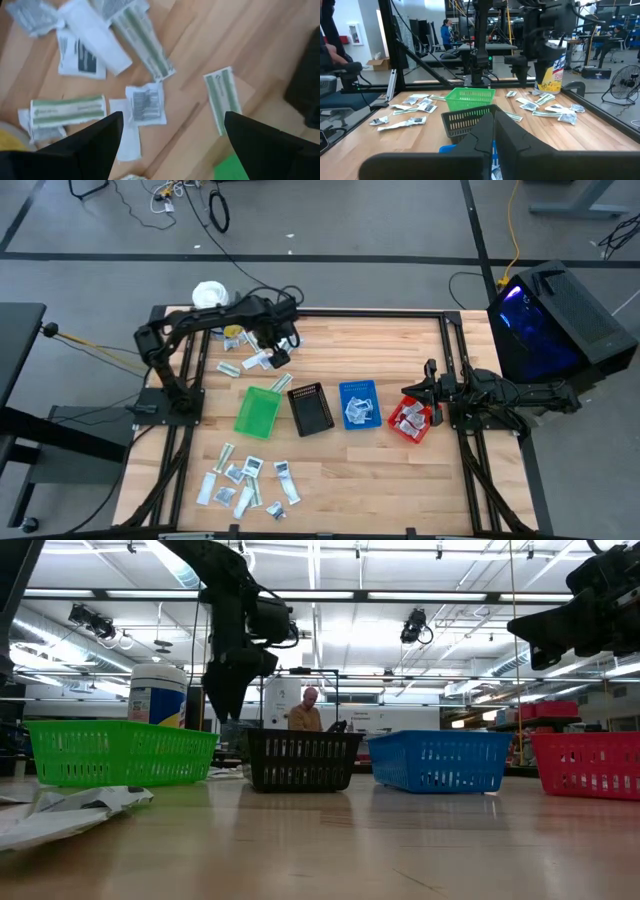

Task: Pick & Place First Aid Supplies
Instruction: Put the towelette pack into the black basket

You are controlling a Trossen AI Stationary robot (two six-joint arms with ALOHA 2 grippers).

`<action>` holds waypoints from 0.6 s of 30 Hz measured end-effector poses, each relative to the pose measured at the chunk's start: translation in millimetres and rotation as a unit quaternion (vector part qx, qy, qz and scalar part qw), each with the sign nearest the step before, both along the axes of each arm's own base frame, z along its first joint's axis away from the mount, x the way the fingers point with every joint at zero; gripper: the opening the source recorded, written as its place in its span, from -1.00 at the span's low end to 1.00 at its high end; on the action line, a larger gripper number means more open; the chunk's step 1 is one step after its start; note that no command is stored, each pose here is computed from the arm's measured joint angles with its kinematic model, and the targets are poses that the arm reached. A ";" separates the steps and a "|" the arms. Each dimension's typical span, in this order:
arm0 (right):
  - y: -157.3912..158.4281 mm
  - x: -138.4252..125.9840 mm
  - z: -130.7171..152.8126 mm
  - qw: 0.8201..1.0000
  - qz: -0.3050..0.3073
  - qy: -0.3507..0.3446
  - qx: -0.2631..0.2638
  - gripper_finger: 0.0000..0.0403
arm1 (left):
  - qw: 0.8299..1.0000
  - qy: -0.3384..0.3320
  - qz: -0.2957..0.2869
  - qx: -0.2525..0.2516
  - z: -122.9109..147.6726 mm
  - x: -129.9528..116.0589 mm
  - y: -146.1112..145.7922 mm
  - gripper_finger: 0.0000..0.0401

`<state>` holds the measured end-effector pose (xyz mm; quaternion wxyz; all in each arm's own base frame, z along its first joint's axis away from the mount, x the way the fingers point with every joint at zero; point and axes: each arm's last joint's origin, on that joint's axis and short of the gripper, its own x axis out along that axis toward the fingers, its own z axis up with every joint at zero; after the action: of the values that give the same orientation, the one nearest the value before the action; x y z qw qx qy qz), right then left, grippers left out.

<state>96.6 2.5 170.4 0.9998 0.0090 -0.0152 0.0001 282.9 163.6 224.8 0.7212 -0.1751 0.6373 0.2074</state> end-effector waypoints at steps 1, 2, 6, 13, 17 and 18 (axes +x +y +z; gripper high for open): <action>0.0 0.0 0.0 1.000 0.000 0.000 0.000 -0.89 | 1.000 0.007 0.007 0.001 -2.0 0.6 -0.4 0.78; 0.0 0.0 0.0 1.000 0.000 0.000 0.000 -0.89 | 1.000 0.014 0.010 -0.001 -4.6 1.0 -0.7 0.78; 0.0 0.0 0.0 1.000 0.000 0.000 0.000 -0.89 | 0.999 0.022 0.028 0.000 -8.0 1.8 -0.4 0.78; 0.0 0.0 0.0 1.000 0.000 0.000 0.000 -0.89 | 0.999 0.033 0.030 0.009 -12.3 3.1 0.8 0.78; 0.0 0.0 0.0 1.000 0.000 0.000 0.000 -0.89 | 0.999 0.027 0.034 0.011 -23.2 1.7 3.5 0.78; 0.0 0.0 0.0 1.000 0.000 0.000 0.000 -0.89 | 0.999 0.028 0.034 0.010 -28.6 0.7 3.0 0.78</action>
<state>96.6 2.4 170.4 0.9998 0.0090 -0.0153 -0.0001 283.5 166.7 196.2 0.6976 -0.1833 0.6486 0.2432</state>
